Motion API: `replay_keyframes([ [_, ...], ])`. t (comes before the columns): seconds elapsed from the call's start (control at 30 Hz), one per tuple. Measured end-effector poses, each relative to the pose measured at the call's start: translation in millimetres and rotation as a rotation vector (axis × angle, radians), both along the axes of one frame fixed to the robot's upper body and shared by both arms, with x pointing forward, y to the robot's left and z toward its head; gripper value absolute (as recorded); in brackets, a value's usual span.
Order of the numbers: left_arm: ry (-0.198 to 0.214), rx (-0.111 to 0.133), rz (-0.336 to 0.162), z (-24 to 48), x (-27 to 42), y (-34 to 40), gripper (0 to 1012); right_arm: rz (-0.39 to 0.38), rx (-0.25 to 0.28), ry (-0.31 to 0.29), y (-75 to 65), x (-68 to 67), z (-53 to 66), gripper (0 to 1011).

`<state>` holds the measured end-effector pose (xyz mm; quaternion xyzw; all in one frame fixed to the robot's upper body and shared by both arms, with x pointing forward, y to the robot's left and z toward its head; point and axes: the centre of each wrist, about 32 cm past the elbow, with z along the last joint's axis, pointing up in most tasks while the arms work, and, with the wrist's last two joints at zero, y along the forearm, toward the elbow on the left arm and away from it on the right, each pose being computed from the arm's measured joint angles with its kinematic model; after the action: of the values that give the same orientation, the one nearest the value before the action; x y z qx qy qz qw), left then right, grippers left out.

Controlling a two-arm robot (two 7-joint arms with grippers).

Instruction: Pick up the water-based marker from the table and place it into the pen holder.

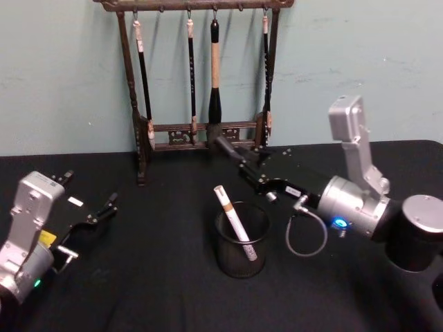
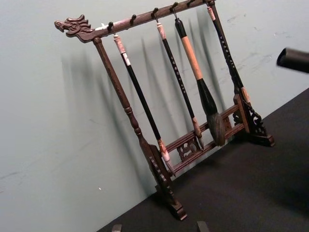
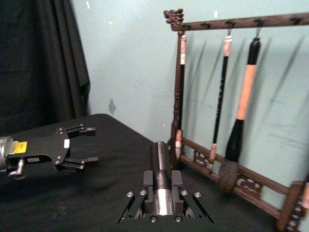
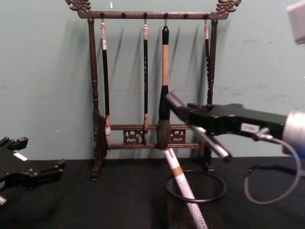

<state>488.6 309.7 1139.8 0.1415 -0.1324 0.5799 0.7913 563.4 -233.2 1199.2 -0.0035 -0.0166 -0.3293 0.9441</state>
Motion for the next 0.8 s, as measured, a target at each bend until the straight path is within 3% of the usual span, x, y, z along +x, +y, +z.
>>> replay_keyframes([
  [0.03,0.000,0.000,0.000,0.0,0.0,0.0,1008,0.015,0.011,0.011,8.6,4.0,-4.5,227],
  [0.27,0.000,0.000,0.000,0.0,0.0,0.0,1006,0.052,0.031,0.049,31.7,12.9,-20.3,227],
  [0.5,0.000,0.000,0.000,0.0,0.0,0.0,1008,0.056,0.046,0.074,36.4,12.4,-31.2,227],
  [0.8,0.000,0.000,0.000,0.0,0.0,0.0,1006,0.046,0.053,0.094,31.3,8.2,-36.5,227],
])
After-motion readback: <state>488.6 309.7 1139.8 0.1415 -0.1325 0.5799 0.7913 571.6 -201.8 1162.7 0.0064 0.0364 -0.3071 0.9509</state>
